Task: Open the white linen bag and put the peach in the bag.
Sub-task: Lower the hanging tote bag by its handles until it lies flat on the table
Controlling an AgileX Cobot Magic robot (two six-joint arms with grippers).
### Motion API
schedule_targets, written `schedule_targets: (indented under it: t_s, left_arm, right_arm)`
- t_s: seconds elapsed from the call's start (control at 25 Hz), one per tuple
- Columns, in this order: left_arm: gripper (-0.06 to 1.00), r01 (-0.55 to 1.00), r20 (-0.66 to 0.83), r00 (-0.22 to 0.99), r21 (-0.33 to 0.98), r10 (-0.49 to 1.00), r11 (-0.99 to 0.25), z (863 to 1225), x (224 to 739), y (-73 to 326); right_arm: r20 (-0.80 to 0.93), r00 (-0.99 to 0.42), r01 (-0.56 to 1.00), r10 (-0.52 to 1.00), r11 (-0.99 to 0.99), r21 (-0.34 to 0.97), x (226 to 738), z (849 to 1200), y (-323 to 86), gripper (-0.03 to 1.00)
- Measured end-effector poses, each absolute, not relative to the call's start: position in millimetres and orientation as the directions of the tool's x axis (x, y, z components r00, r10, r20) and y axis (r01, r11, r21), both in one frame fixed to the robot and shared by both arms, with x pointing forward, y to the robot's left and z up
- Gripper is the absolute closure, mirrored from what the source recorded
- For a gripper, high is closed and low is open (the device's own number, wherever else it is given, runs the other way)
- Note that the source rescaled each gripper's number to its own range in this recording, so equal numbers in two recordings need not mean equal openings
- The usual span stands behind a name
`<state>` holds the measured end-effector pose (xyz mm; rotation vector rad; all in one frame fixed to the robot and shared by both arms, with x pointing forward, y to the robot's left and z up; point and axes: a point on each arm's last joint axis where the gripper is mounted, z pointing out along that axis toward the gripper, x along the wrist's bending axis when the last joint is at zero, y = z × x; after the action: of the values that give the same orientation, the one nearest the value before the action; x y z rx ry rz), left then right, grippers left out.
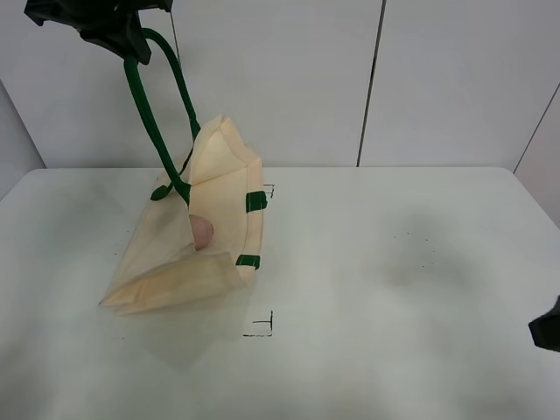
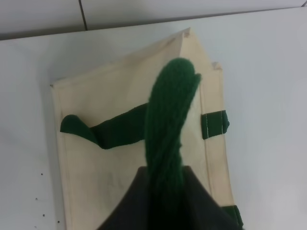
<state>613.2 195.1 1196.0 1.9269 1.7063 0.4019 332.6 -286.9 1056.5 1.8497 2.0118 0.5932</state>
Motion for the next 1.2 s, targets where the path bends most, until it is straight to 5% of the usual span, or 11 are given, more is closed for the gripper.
schedule_targets:
  t_s: [0.4, 1.2]
  left_arm:
    - [0.94, 0.822, -0.123, 0.158, 0.566, 0.980, -0.062, 1196.0, 613.2, 195.1]
    - [0.94, 0.822, -0.123, 0.158, 0.566, 0.980, -0.062, 1196.0, 613.2, 195.1]
  right_arm:
    - [0.022, -0.102, 0.593, 0.995, 0.043, 0.804, 265.4, 1053.3, -294.8, -0.03]
    - [0.021, 0.001, 0.423, 1.000, -0.019, 0.906, 234.6, 1055.7, -297.6, -0.03]
